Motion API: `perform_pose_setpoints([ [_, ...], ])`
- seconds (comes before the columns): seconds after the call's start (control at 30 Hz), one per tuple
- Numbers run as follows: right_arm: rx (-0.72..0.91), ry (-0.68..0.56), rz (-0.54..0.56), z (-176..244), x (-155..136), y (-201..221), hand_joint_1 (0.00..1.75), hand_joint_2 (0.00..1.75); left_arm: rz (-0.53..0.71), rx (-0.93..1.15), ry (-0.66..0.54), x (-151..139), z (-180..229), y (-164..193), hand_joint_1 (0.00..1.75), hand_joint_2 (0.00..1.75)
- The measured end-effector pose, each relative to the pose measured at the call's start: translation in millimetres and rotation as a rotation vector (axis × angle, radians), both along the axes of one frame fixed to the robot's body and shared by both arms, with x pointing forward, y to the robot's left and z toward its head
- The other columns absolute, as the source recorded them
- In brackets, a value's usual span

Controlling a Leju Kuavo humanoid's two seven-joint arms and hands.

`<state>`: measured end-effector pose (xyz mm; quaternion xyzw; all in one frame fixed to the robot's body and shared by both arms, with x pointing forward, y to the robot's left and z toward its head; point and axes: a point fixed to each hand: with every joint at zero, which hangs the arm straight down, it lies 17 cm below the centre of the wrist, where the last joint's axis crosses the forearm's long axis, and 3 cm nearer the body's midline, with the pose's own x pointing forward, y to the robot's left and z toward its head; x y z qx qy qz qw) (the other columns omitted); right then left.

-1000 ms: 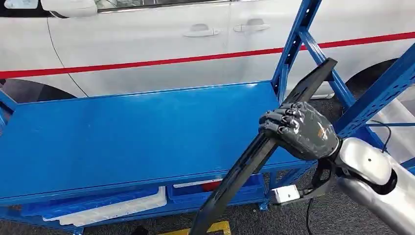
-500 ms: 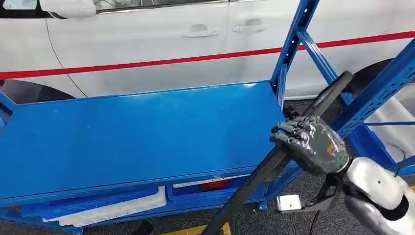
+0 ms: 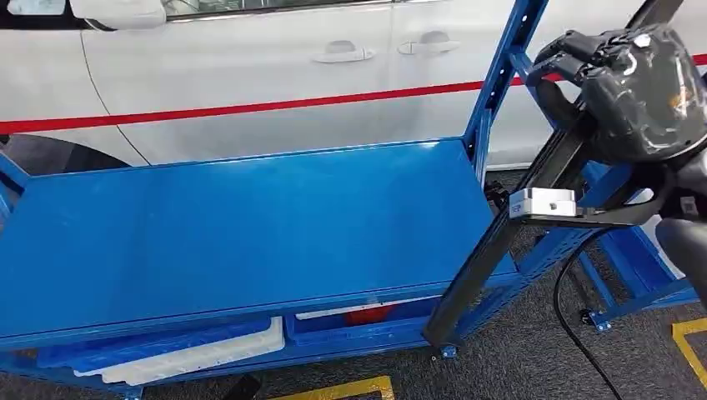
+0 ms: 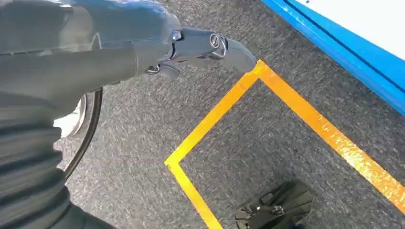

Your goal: Take the parts from the cabinet and place them on the table.

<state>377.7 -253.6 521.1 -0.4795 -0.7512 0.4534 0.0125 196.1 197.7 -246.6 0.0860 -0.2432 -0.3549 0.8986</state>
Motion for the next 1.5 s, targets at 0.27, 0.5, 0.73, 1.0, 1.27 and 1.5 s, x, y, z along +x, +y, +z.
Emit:
perform_pose_setpoints([
  [0.27, 0.006, -0.001, 0.070, 23.6, 6.6, 7.6, 1.75, 1.75, 0.015, 0.034, -0.101, 14.7, 6.0, 14.6, 0.00, 1.75],
  [0.5, 0.001, -0.019, 0.089, 43.5, 23.3, 18.2, 1.75, 1.75, 0.039, 0.037, -0.118, 8.9, 4.8, 20.2, 0.00, 1.75],
  [0.73, 0.008, -0.010, 0.102, 43.8, 31.6, 25.2, 1.75, 1.75, 0.052, 0.088, -0.146, 11.9, 6.3, 33.0, 0.00, 1.75],
  [1.0, 0.004, -0.002, 0.107, 53.1, 37.9, 32.6, 1.75, 1.75, 0.063, 0.120, -0.157, 11.3, 6.1, 45.6, 0.00, 1.75],
  [1.27, 0.001, 0.009, 0.107, 45.9, 42.6, 33.7, 1.75, 1.75, 0.057, 0.109, -0.160, 10.9, 6.1, 44.0, 0.00, 1.75],
  [1.5, 0.007, 0.022, 0.099, 39.0, 44.6, 29.2, 1.75, 1.75, 0.055, 0.102, -0.147, 7.6, 4.2, 45.1, 0.00, 1.75],
])
